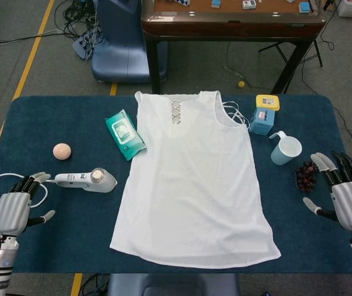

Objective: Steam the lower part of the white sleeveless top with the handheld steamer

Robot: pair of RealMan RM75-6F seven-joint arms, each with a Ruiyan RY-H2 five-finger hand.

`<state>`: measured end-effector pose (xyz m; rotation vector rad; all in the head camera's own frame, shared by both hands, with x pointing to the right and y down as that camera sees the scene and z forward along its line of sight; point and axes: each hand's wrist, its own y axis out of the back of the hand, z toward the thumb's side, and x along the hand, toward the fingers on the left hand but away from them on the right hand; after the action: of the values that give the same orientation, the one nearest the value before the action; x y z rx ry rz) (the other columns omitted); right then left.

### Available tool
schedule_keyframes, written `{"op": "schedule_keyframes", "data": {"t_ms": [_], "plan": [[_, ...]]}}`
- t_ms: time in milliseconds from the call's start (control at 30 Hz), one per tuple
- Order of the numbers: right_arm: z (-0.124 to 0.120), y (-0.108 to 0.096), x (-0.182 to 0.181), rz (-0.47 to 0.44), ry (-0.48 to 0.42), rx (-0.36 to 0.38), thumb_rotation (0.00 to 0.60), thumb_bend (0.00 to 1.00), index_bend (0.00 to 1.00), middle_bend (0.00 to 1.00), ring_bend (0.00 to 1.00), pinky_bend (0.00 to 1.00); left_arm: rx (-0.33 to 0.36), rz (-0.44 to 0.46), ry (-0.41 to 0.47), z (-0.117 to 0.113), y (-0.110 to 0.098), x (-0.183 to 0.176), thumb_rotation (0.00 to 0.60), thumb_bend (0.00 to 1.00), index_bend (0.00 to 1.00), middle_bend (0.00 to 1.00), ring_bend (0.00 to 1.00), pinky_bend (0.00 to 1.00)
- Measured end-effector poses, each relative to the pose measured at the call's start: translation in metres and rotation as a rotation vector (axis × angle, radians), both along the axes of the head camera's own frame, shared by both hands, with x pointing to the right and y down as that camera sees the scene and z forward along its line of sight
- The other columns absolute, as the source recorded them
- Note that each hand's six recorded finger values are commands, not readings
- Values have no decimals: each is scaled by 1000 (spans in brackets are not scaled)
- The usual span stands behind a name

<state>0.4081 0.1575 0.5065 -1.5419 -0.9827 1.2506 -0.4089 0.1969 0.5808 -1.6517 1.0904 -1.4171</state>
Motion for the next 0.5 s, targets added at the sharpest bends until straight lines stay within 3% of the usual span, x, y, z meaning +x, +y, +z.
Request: {"op": "schedule_keyframes", "data": {"t_ms": [233, 500], "plan": [[-17, -13, 2, 10, 39, 59, 600, 192, 0, 140, 16, 0, -21, 29, -23, 22, -28, 16, 600, 53, 208, 203, 176, 255], [-21, -11, 10, 32, 41, 61, 600, 192, 0, 140, 16, 0, -77, 35, -77, 55, -48, 29, 600, 53, 208, 203, 176, 255]]}}
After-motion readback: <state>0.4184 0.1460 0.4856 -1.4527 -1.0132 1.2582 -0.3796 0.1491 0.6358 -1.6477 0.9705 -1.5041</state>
